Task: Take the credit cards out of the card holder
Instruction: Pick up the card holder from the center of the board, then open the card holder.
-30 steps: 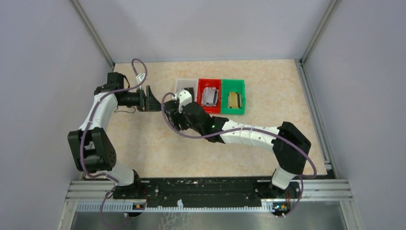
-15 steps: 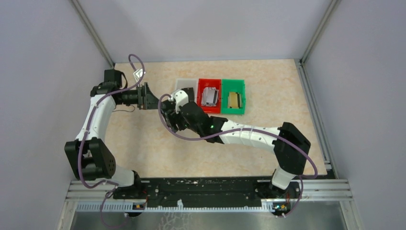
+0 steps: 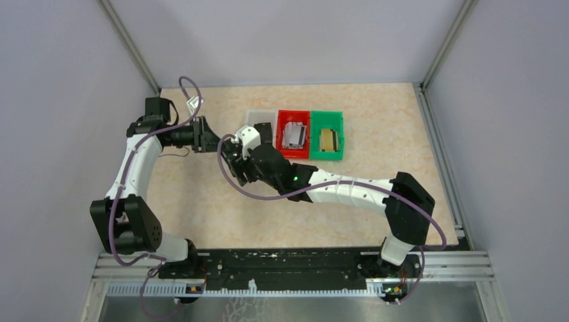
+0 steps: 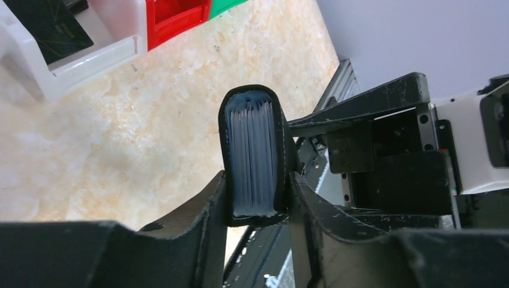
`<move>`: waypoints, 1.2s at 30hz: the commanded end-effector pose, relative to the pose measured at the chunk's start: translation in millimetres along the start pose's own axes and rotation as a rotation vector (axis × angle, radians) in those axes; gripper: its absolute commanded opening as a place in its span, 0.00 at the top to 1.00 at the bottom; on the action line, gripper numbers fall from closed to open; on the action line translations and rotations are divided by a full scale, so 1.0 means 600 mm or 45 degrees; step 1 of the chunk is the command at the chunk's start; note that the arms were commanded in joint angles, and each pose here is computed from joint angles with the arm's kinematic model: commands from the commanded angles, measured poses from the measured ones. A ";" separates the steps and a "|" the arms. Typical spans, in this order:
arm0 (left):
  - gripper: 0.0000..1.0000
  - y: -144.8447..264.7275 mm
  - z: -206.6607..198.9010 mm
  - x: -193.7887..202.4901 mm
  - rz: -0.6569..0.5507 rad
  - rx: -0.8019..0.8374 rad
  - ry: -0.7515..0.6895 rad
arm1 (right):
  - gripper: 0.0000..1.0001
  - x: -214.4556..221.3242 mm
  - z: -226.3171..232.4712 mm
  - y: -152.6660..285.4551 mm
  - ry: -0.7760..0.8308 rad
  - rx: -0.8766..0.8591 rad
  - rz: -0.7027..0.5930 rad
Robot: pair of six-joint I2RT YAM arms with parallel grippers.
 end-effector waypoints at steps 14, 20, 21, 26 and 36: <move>1.00 0.011 -0.037 -0.012 -0.014 0.150 -0.140 | 0.10 -0.129 -0.026 0.059 -0.428 -0.703 -0.102; 1.00 0.008 -0.071 -0.011 -0.029 0.272 -0.187 | 0.08 -0.110 -0.062 0.081 -0.497 -0.856 -0.002; 1.00 0.007 -0.080 -0.010 -0.028 0.287 -0.209 | 0.08 -0.108 -0.063 0.084 -0.507 -0.890 0.005; 1.00 0.017 -0.111 -0.016 -0.059 0.317 -0.288 | 0.11 -0.094 -0.049 0.092 -0.550 -1.152 0.053; 1.00 0.034 -0.148 -0.028 -0.097 0.354 -0.351 | 0.25 -0.076 -0.043 0.102 -0.669 -1.290 0.054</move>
Point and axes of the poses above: each gripper's point midway between its finger pads, its own y axis back along the fingers, its own z axis along the line the jaws close on, x = y × z, the point moved 9 cm from there along y, back along the fingers, and after that the axes turned 6 degrees about -y, right-handed, at the moved point
